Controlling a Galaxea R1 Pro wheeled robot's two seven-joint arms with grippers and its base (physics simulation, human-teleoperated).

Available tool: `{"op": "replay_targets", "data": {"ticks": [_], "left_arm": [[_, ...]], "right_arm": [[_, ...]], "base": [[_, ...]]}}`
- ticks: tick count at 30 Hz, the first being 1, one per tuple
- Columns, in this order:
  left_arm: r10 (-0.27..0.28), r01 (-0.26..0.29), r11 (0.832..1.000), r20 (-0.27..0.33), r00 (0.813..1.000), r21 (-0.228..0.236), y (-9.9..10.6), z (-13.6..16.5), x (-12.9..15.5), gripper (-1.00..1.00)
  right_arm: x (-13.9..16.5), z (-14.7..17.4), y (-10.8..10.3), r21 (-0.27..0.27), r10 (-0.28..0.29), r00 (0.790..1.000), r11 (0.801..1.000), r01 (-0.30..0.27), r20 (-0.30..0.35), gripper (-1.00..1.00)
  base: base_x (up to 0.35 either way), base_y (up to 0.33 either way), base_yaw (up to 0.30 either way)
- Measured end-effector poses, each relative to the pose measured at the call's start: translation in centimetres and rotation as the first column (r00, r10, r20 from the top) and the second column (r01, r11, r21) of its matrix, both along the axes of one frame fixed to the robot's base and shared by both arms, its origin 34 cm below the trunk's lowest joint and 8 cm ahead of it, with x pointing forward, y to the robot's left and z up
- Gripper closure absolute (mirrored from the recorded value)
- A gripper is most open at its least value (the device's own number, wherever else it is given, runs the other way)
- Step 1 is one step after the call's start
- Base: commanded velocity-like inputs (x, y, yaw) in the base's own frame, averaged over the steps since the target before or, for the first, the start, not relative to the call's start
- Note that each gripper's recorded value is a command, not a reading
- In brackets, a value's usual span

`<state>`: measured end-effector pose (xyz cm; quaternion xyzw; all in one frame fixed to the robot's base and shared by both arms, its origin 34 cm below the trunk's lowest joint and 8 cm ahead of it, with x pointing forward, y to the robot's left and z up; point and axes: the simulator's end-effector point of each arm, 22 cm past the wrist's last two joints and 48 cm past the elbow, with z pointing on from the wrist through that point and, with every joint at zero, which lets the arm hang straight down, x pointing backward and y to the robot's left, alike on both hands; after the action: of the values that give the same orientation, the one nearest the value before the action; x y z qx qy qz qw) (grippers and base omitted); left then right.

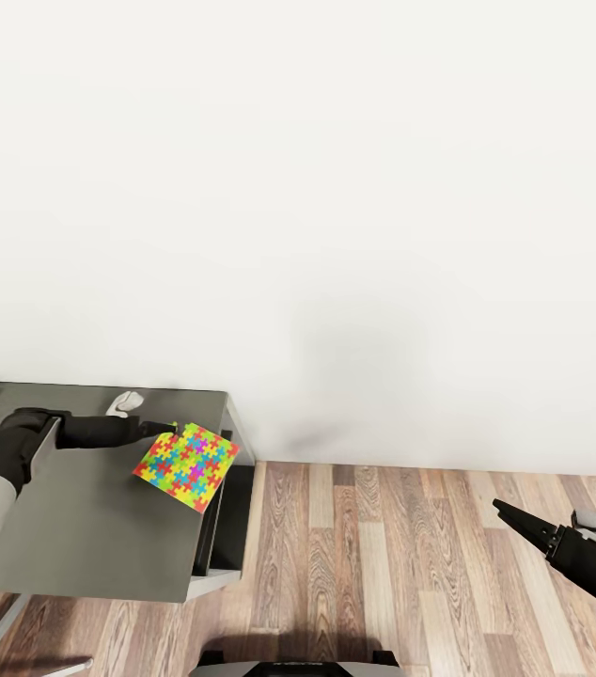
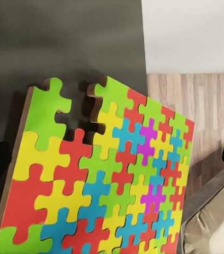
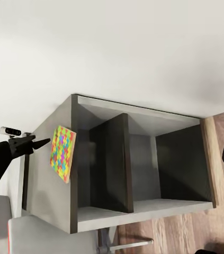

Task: Put all the toys in the child's room - the three board games (two on the bed and one on the table), the two jigsaw puzzles on the table, and the tennis ball on the table - inside the toy box on the table in the child's room.

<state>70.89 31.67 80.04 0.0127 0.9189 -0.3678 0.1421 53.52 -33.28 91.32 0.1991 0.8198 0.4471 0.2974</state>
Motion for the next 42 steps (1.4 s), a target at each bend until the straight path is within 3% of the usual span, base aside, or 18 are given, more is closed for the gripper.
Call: {"op": "replay_targets", "data": {"ticks": [12,23,30,37,42], "left_arm": [[0.004,-0.004,1.0,0.005,1.0,0.011,0.7,0.2,0.1,-1.0],[0.039,-0.041,0.998,0.054,0.998,0.042,6.1,3.1,0.9,-1.0],[0.032,-0.032,0.999,0.101,0.994,-0.002,7.2,6.2,1.6,-1.0],[0.05,-0.039,0.996,0.143,0.988,-0.079,8.1,9.7,2.2,-1.0],[0.013,0.015,0.989,0.188,0.982,-0.15,7.4,13.4,2.3,-1.0]], "right_arm": [[0.0,0.0,0.0,-0.001,0.0,1.0,1.0,0.0,0.001,-1.0],[0.0,-0.2,0.0,-0.015,0.003,1.0,1.0,-0.003,0.002,-1.0],[-0.1,-0.3,0.0,-0.017,0.004,1.0,1.0,-0.004,-0.002,-1.0],[-0.2,-0.8,0.1,-0.014,0.003,1.0,1.0,-0.003,-0.012,-1.0],[-0.5,-1.4,0.2,-0.006,-0.003,1.0,1.0,0.003,-0.026,-1.0]], "base": [[0.0,0.0,0.0],[0.0,0.0,0.0],[0.0,0.0,0.0],[0.0,0.0,0.0],[0.0,0.0,0.0]]}}
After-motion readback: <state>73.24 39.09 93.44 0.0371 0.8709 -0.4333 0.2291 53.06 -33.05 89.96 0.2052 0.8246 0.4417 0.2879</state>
